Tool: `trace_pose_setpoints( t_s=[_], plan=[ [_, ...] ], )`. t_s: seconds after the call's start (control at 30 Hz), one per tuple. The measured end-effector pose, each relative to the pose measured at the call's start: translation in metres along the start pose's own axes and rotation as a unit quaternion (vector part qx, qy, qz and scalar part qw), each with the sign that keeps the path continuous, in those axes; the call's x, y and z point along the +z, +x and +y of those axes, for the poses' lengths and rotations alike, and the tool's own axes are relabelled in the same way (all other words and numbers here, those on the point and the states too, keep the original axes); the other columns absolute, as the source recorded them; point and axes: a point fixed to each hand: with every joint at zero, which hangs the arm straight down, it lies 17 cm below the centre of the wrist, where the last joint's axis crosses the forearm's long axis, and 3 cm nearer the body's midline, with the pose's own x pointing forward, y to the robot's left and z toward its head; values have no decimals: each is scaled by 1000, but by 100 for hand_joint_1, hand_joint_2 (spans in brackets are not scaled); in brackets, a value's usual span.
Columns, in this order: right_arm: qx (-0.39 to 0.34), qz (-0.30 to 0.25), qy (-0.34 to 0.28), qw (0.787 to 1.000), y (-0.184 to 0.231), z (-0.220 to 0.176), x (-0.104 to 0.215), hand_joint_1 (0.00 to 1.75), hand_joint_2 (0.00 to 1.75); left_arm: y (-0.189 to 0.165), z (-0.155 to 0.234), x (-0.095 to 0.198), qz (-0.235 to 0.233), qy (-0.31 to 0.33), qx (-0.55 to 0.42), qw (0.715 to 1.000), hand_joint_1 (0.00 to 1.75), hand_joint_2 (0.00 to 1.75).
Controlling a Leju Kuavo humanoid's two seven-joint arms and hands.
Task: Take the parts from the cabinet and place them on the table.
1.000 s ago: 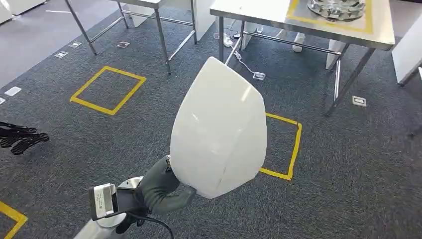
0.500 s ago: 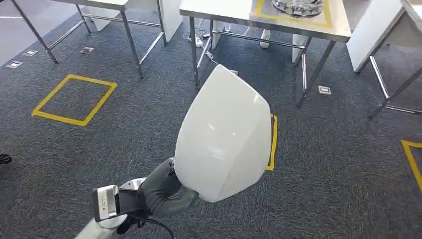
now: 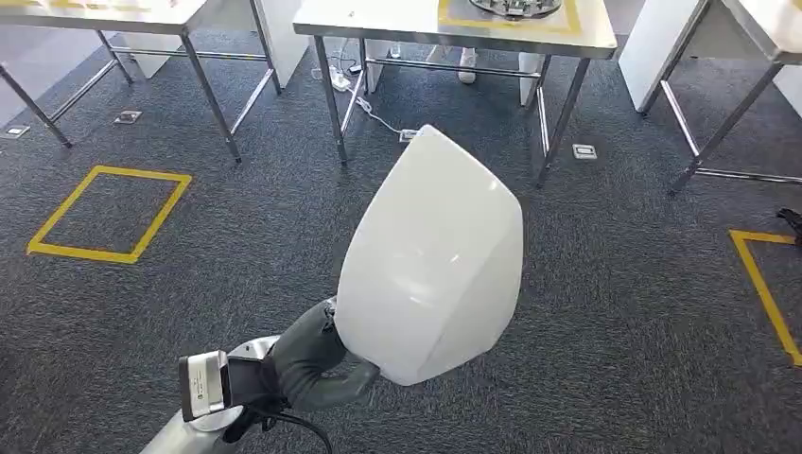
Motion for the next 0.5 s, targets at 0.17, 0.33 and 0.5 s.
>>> trace_pose_setpoints(
  t_s=[0.17, 0.33, 0.5],
  plan=[
    [0, 0, 2, 1000, 0, 1, 0, 0, 0, -3, -2, 1, 6, -3, -1, 1000, 175, 175],
    [0, -1, 1, 1000, 0, 1, 0, 0, 0, -5, -3, 1, 9, -5, -2, 1000, 175, 175],
    [0, -2, 1, 1000, 1, 1, 0, 0, 0, -5, -3, 1, 10, -5, -2, 1000, 175, 175]
  ],
)
